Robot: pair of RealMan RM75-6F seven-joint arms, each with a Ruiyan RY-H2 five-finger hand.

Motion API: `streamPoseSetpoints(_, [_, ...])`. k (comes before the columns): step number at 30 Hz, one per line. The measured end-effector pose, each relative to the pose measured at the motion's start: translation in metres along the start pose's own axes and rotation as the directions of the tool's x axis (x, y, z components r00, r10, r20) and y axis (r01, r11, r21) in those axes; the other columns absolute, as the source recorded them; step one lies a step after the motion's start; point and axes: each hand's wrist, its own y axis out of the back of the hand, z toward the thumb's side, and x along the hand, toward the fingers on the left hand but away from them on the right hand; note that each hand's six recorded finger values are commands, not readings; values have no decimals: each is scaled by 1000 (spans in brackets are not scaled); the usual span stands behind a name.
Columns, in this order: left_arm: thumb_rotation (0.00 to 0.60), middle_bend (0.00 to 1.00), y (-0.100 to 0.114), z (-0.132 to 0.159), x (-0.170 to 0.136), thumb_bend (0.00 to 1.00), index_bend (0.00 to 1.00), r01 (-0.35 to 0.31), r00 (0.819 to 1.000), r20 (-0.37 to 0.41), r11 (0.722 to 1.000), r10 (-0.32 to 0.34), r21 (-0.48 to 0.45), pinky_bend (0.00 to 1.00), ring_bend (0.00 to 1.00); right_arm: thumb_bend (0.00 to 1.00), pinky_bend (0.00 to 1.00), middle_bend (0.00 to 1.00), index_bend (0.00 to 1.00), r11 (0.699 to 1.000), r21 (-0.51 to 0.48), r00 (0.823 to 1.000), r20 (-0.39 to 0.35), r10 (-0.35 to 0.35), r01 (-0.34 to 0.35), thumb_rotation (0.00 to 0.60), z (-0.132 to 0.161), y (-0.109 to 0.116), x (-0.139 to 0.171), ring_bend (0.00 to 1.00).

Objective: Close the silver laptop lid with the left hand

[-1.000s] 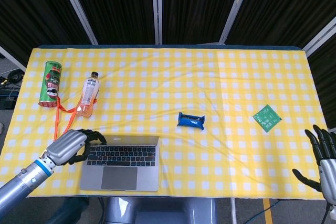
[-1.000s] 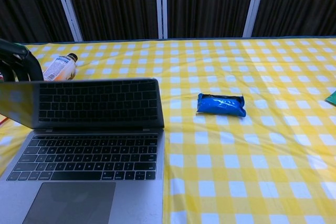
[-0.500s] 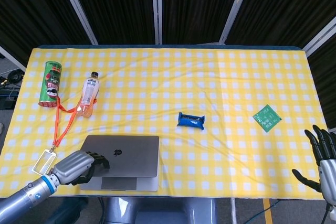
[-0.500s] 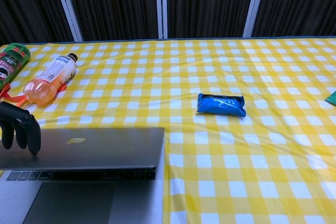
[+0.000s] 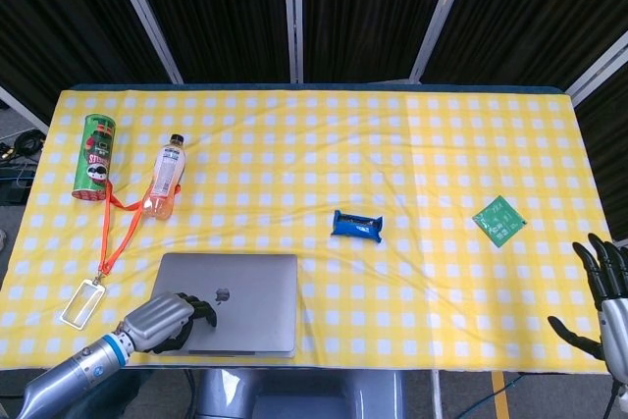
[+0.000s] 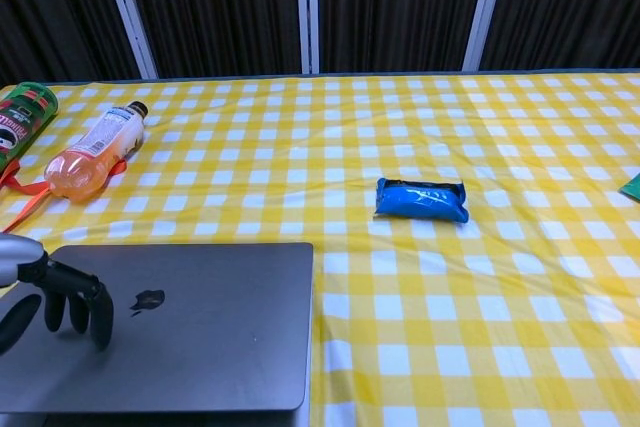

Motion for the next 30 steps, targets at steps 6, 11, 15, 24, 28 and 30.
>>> streamPoseSetpoints(6, [600,313,-20,-3,5,1000,349,46,999,-6,999,-46,4,344,301,0,0,0,0,1000,-3,1000,1,-2,2,600,0,1,0,0])
streamPoseSetpoints(11, [600,313,-31,-5,8,1000,349,68,998,-10,998,-68,4,343,301,0,0,0,0,1000,-6,1000,-1,-4,4,600,-1,2,1,0])
streamPoseSetpoints(15, [600,309,-24,-1,7,1000,349,32,999,0,999,-32,-14,307,301,0,0,0,0,1000,-8,1000,0,-5,5,600,-1,2,0,0])
streamPoseSetpoints(24, [600,0,31,6,-15,566,17,-239,970,30,969,241,-59,0,0,0,0,0,0,1000,-11,1000,0,-8,8,600,-2,3,1,0])
streamPoseSetpoints(28, [600,0,63,-3,-43,0,0,-426,904,-40,904,425,-35,0,0,0,0,0,0,1000,-12,1000,-4,-9,9,600,-1,4,1,0])
streamPoseSetpoints(30, [600,0,74,-10,-57,0,0,-493,864,-107,870,491,14,0,0,0,0,0,0,1000,-13,1000,-6,-10,10,600,0,4,1,0])
